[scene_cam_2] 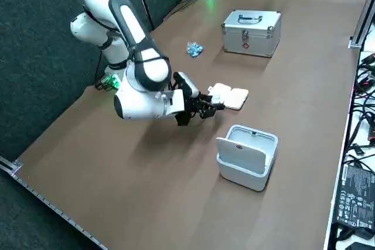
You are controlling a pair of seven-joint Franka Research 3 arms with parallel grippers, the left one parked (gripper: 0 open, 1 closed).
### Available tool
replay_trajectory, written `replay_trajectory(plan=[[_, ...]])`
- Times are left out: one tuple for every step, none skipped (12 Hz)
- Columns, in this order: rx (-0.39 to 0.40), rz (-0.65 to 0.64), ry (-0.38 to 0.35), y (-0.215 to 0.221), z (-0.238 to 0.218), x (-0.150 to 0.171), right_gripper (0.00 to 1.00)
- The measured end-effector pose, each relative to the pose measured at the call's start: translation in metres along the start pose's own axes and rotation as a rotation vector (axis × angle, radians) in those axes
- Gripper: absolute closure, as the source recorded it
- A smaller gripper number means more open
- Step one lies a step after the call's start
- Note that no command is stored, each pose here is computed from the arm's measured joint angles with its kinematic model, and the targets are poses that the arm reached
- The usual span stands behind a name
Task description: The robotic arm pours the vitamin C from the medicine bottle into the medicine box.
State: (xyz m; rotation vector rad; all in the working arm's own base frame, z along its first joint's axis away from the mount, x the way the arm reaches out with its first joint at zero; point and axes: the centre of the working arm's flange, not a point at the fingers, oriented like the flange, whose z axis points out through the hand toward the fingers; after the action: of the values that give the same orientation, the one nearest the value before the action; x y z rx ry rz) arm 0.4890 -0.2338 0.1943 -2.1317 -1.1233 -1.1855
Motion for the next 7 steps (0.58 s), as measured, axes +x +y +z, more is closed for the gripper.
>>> replay_trajectory(plan=[[0.0, -0.001, 0.004, -0.003, 0.003, -0.011, 0.52], [0.003, 0.007, 0.012, -0.006, 0.006, -0.021, 0.52], [0.004, 0.018, 0.029, -0.011, 0.008, -0.03, 0.52], [0.003, 0.022, 0.044, -0.017, 0.01, -0.039, 0.52], [0.0, 0.026, 0.055, -0.021, 0.011, -0.047, 0.52], [-0.005, 0.037, 0.069, -0.024, 0.012, -0.055, 0.52], [-0.009, 0.051, 0.086, -0.027, 0.014, -0.06, 0.52]])
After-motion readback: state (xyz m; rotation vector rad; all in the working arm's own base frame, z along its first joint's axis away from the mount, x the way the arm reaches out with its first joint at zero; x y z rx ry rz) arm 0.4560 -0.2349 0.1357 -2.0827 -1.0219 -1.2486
